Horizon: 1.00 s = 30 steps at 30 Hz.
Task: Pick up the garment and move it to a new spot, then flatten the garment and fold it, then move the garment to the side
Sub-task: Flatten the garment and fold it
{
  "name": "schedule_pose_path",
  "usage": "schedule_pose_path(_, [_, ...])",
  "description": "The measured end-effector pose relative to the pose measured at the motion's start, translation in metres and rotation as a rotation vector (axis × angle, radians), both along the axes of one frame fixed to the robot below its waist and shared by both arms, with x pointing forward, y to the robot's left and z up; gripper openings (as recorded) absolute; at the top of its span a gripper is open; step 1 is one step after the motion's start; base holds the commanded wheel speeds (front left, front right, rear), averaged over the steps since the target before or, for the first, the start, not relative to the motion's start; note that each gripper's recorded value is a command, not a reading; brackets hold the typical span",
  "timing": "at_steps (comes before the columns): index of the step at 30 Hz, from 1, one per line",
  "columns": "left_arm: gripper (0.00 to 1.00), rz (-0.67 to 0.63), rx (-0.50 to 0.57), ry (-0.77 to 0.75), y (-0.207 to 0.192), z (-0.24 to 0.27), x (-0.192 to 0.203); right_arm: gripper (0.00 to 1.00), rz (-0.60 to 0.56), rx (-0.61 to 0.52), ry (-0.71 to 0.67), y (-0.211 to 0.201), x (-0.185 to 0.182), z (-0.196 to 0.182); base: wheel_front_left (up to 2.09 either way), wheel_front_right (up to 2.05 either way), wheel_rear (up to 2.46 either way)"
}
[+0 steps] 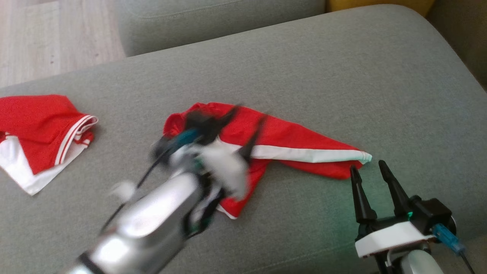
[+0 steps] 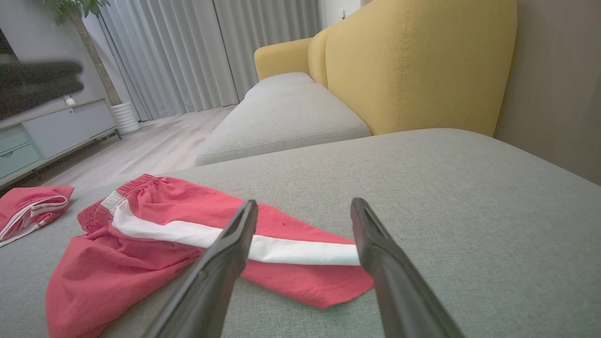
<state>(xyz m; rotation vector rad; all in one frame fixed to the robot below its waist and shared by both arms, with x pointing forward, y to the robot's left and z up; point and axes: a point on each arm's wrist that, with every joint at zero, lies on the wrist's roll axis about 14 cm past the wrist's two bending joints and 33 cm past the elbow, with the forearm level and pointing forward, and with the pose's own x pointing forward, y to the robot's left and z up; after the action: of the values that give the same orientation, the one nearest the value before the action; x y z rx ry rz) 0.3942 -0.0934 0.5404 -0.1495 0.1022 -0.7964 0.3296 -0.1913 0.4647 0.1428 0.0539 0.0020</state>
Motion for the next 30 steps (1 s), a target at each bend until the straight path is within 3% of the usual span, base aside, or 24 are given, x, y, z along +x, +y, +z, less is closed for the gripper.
schedule_pose_path(5, [1.00, 0.162, 0.167, 0.091, 0.069, -0.057, 0.012, 1.00, 0.012, 0.003, 0.002, 0.004, 0.003, -0.001, 0.00, 0.00, 0.00])
schedule_pose_path(7, [1.00, 0.185, 0.166, 0.115, 0.076, -0.062, 0.016, 1.00, 0.018, 0.002, 0.010, 0.006, 0.004, -0.003, 0.00, 0.00, 0.00])
schedule_pose_path(23, [1.00, 0.079, 0.265, 0.201, 0.054, -0.101, 0.044, 1.00, 0.023, -0.009, 0.063, 0.006, 0.015, -0.019, 0.00, 0.00, 0.00])
schedule_pose_path(25, [0.91, 0.079, 0.282, 0.216, 0.055, -0.106, 0.047, 1.00, 0.017, -0.010, 0.066, 0.004, 0.014, -0.019, 0.00, 0.00, 0.00])
schedule_pose_path(26, [0.78, 0.078, 0.281, 0.222, 0.054, -0.107, 0.048, 1.00, 0.015, -0.011, 0.065, 0.003, 0.014, -0.019, 0.00, 0.00, 0.00])
schedule_pose_path(27, [0.48, 0.073, 0.286, 0.228, 0.053, -0.108, 0.048, 1.00, 0.013, -0.011, 0.063, 0.003, 0.014, -0.019, 0.00, 0.00, 0.00])
schedule_pose_path(28, [0.37, 0.067, 0.290, 0.238, 0.052, -0.111, 0.048, 1.00, 0.012, -0.012, 0.062, 0.002, 0.014, -0.018, 0.00, 0.00, 0.00])
schedule_pose_path(30, [0.30, 0.051, 0.294, 0.250, 0.051, -0.115, 0.046, 1.00, 0.010, -0.012, 0.064, 0.002, 0.014, -0.019, 0.00, 0.00, 0.00])
